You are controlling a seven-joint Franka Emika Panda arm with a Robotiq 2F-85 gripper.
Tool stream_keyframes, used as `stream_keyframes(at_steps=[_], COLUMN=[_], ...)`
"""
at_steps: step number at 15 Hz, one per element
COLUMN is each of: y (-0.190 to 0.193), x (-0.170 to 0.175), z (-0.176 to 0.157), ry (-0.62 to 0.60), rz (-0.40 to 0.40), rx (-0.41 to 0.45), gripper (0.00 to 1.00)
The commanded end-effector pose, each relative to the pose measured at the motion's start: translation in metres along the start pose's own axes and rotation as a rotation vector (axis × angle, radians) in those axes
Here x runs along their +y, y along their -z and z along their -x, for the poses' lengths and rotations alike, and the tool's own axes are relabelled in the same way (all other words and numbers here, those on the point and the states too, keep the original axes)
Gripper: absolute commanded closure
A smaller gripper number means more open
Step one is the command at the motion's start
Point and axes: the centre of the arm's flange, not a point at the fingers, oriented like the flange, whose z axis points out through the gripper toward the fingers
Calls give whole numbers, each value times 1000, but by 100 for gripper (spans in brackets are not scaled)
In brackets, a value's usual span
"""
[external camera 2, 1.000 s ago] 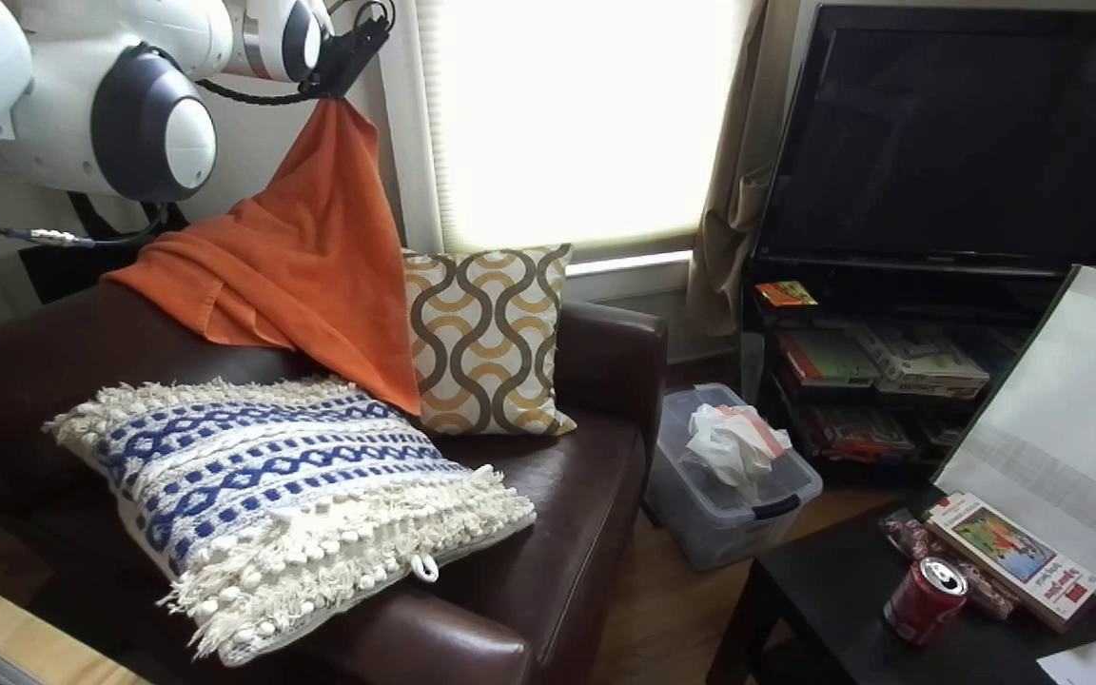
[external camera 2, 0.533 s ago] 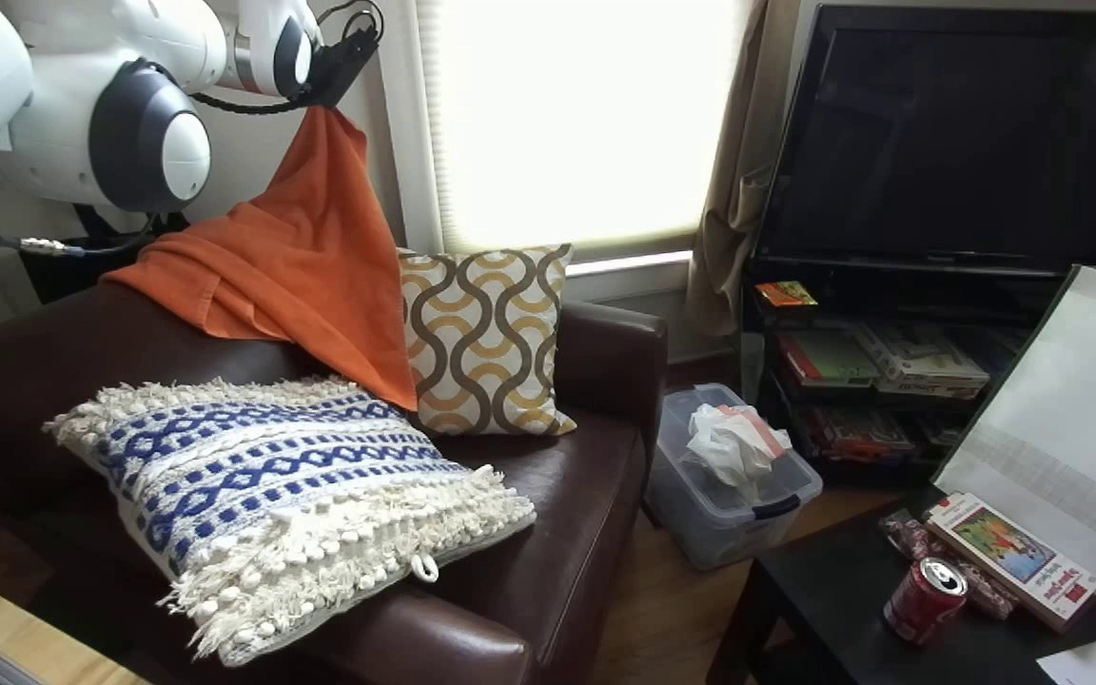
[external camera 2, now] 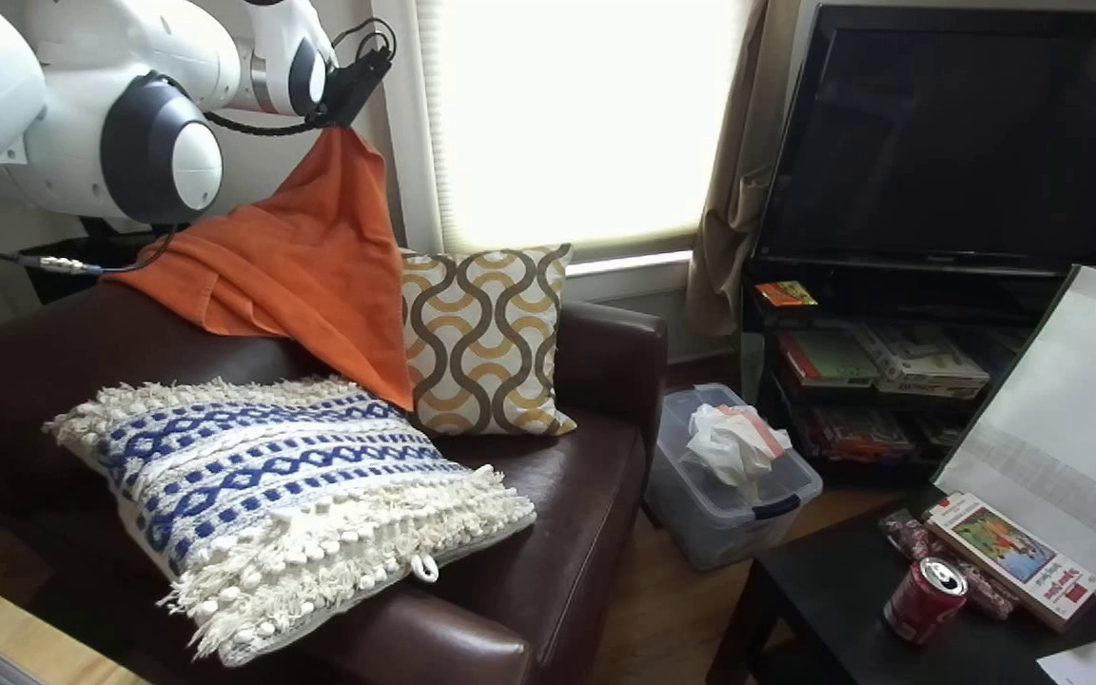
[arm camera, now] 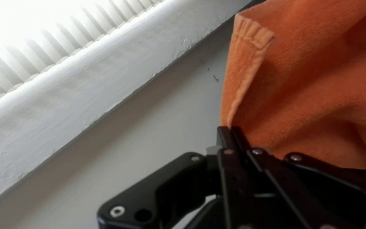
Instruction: Spread the yellow towel more on the right sofa support side of the sofa
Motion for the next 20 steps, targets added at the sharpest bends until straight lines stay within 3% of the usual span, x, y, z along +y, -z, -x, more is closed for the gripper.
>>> stream_keyframes(at_steps=[1,11,20], y=[-70,-94,-87], x=[32,18,40], z=[0,55,106], ry=[-11,-111,-267], rz=[-27,-104,-56], rx=[-60,-228,-317], gripper=[99,99,99])
